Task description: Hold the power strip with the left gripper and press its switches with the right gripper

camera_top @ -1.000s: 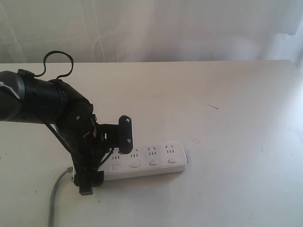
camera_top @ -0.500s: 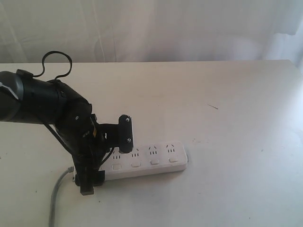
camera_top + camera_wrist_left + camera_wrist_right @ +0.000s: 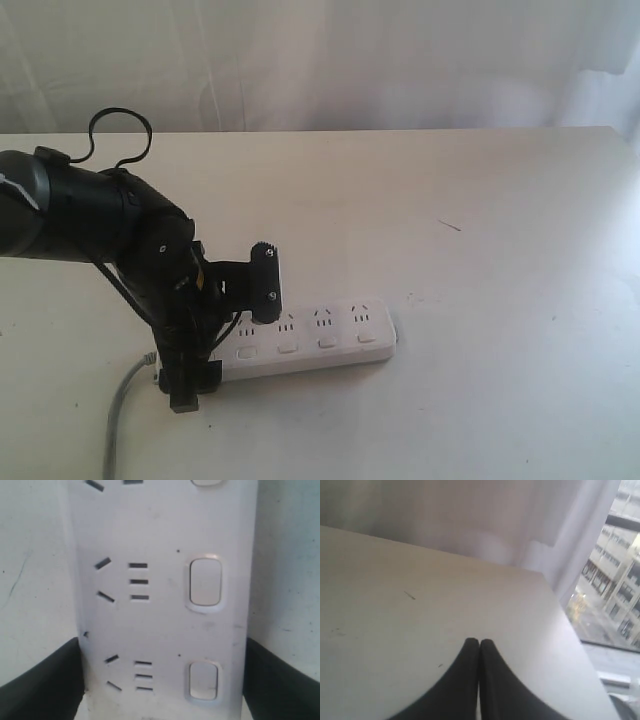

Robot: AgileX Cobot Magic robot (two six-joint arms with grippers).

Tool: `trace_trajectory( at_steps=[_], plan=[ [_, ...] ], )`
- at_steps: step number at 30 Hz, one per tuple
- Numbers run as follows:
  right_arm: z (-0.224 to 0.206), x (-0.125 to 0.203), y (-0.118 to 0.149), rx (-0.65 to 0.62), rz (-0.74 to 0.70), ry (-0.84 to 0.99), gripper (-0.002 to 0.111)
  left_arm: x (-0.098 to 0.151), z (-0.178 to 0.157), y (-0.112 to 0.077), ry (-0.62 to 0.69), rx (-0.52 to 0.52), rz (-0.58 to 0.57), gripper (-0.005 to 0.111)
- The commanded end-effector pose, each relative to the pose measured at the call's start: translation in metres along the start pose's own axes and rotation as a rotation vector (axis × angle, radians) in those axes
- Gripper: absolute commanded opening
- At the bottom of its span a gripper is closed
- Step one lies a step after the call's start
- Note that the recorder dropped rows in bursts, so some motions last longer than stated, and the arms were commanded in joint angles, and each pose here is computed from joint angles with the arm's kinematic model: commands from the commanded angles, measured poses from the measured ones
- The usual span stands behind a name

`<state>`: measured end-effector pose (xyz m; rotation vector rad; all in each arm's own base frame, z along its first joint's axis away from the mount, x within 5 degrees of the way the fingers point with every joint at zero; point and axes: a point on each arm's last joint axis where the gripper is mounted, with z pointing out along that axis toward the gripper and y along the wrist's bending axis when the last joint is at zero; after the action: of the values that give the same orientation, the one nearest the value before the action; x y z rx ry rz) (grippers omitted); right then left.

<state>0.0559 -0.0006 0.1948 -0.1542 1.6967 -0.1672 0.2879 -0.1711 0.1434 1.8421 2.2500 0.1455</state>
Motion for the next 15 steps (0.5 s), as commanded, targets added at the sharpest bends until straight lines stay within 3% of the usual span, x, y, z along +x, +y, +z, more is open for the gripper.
trace_trajectory(
  at_steps=[1, 4, 10, 15],
  plan=[
    [0.0, -0.005, -0.002, 0.029, -0.06, -0.064, 0.0, 0.005, 0.029, -0.016, 0.03, 0.083, -0.057, 0.0],
    [-0.001, -0.011, -0.004, 0.044, 0.007, -0.141, 0.0, 0.005, 0.029, -0.016, 0.03, 0.083, -0.054, 0.0],
    [-0.007, -0.032, -0.015, 0.021, 0.776, -0.42, 0.0, 0.004, 0.029, -0.015, 0.024, 0.078, -0.038, 0.0],
    [-0.011, -0.037, -0.019, -0.012, 0.971, -0.516, 0.0, 0.004, 0.029, -0.015, 0.022, 0.077, -0.038, 0.0]
  ],
)
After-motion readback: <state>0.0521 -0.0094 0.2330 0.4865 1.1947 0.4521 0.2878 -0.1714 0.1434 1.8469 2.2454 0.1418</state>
